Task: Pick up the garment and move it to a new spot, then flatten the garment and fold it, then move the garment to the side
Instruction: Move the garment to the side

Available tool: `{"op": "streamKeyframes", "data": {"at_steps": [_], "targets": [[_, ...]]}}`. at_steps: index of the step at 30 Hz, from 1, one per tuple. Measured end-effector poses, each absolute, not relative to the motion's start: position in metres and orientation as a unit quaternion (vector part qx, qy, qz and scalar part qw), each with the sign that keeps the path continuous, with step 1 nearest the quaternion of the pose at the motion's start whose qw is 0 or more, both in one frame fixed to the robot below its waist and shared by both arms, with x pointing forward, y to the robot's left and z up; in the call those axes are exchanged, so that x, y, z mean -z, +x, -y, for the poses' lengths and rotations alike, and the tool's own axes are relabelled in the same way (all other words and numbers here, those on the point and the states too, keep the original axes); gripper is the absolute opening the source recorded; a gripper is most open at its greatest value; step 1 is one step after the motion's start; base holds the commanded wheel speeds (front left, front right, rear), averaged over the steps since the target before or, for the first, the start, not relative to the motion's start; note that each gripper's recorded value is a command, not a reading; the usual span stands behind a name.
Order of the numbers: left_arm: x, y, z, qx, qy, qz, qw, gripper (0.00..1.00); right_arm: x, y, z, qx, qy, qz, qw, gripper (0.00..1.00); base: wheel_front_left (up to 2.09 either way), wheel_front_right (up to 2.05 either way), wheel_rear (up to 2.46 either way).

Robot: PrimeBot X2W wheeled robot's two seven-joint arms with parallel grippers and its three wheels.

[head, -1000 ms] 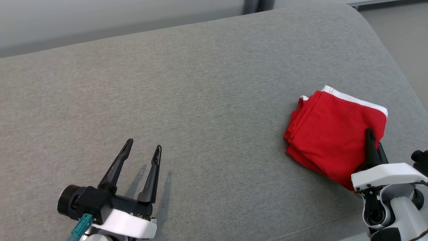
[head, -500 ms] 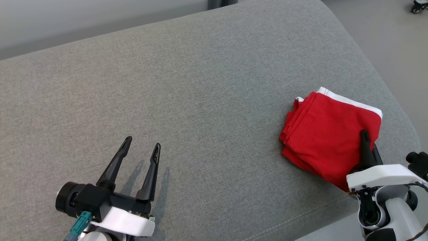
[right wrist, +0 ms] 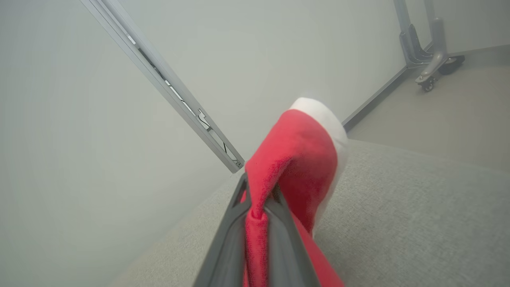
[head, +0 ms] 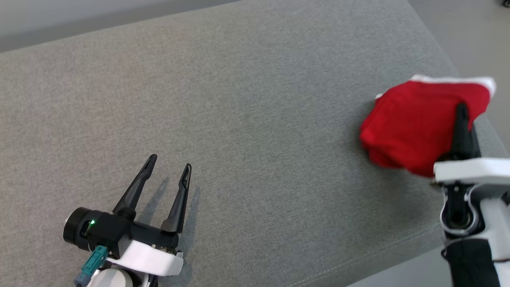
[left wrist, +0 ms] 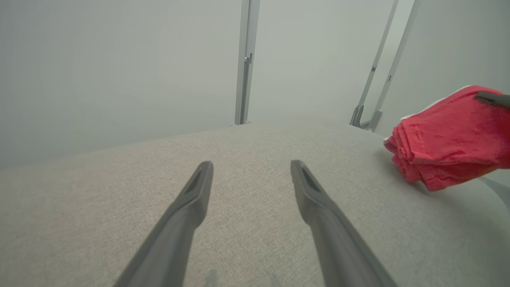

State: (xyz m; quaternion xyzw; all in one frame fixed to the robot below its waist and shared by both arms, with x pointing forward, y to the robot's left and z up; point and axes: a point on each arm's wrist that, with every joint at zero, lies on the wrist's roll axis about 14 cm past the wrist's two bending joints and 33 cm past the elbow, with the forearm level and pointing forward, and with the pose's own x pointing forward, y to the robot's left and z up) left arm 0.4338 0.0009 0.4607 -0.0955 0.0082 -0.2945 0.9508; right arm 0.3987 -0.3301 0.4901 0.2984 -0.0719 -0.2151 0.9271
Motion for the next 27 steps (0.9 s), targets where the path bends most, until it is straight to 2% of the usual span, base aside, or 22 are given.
{"op": "streamKeyframes", "data": {"at_steps": [10,20,27], "targets": [[-0.446,0.454,-0.015,0.282,-0.09,-0.01,0.955,1.0,-0.539,0.479,0.34,0.191,0.288,0.142,0.928,0.0,0.0,0.0,0.0],[-0.449,0.483,-0.031,0.271,-0.086,0.024,0.958,1.0,-0.546,0.565,0.36,0.195,0.25,0.152,0.936,0.0,0.0,0.0,0.0],[-0.452,0.489,-0.049,0.262,-0.068,0.041,0.962,1.0,-0.537,0.618,0.362,0.203,0.26,0.159,0.931,0.0,0.0,0.0,0.0]]}}
